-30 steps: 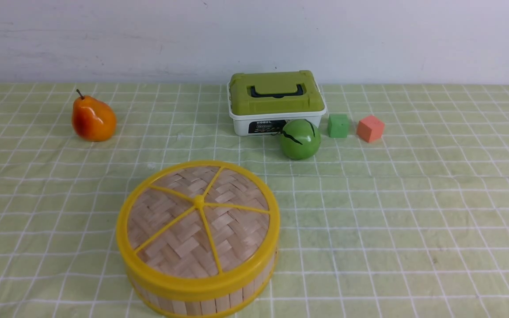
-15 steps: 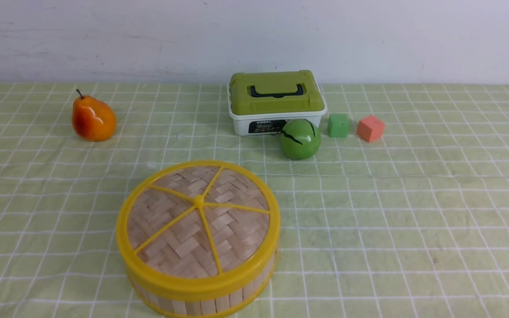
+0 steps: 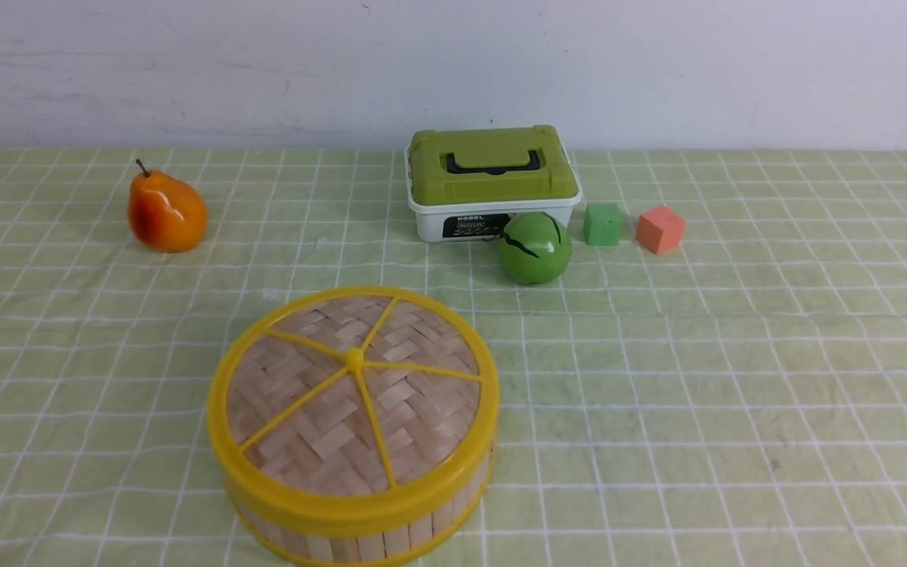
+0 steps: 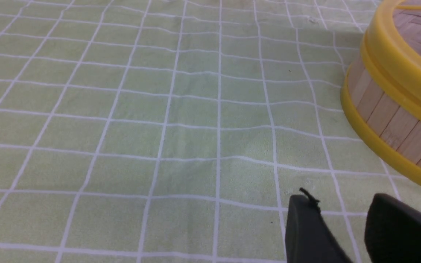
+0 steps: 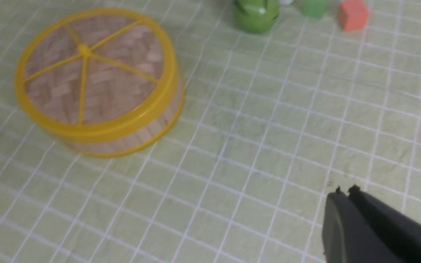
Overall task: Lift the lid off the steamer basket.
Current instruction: Use the right arm to lift the lid of the steamer
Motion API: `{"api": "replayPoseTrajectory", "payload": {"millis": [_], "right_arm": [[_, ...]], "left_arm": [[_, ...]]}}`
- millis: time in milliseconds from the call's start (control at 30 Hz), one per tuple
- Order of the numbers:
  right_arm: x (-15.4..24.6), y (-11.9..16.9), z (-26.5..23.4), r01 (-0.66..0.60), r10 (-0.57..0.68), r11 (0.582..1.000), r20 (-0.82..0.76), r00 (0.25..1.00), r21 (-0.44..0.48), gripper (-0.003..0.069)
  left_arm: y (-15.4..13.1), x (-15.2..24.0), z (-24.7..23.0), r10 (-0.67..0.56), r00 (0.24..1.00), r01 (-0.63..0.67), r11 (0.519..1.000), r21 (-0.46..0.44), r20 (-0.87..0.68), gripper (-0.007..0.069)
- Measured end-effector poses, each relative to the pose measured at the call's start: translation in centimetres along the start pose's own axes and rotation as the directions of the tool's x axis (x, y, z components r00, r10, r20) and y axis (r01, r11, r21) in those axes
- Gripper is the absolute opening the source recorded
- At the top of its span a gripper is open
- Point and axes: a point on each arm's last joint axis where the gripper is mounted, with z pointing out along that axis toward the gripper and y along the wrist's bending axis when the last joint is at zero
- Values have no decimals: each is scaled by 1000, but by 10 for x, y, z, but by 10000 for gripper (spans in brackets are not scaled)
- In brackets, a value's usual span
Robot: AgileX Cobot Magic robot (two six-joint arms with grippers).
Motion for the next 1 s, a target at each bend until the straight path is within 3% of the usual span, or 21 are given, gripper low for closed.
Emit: {"api": "replayPoseTrajectory", "payload": {"millis": [233, 467, 700, 833, 900, 1000], "right_arm": [[-65, 5, 59, 129, -151, 978, -128, 980, -167, -1], [-97, 57, 156, 297, -356, 926, -277, 892, -234, 5], [-105, 99, 238, 308, -395, 908, -335, 856, -284, 53], [-102, 124, 286, 316, -420, 895, -351, 837, -316, 165], [-97, 137, 307, 324, -436, 885, -354, 827, -335, 277], [-89, 149, 328, 331, -455, 875, -366, 812, -355, 390]], "left_arm": [[0, 0, 0, 0, 1000, 0, 1000, 0, 0, 239], [0, 0, 0, 0, 1000, 0, 1000, 0, 0, 239], [0, 0, 0, 0, 1000, 0, 1000, 0, 0, 239], [0, 0, 0, 0, 1000, 0, 1000, 0, 0, 239], [0, 0, 0, 0, 1000, 0, 1000, 0, 0, 239], [0, 0, 0, 0, 1000, 0, 1000, 0, 0, 239]]}}
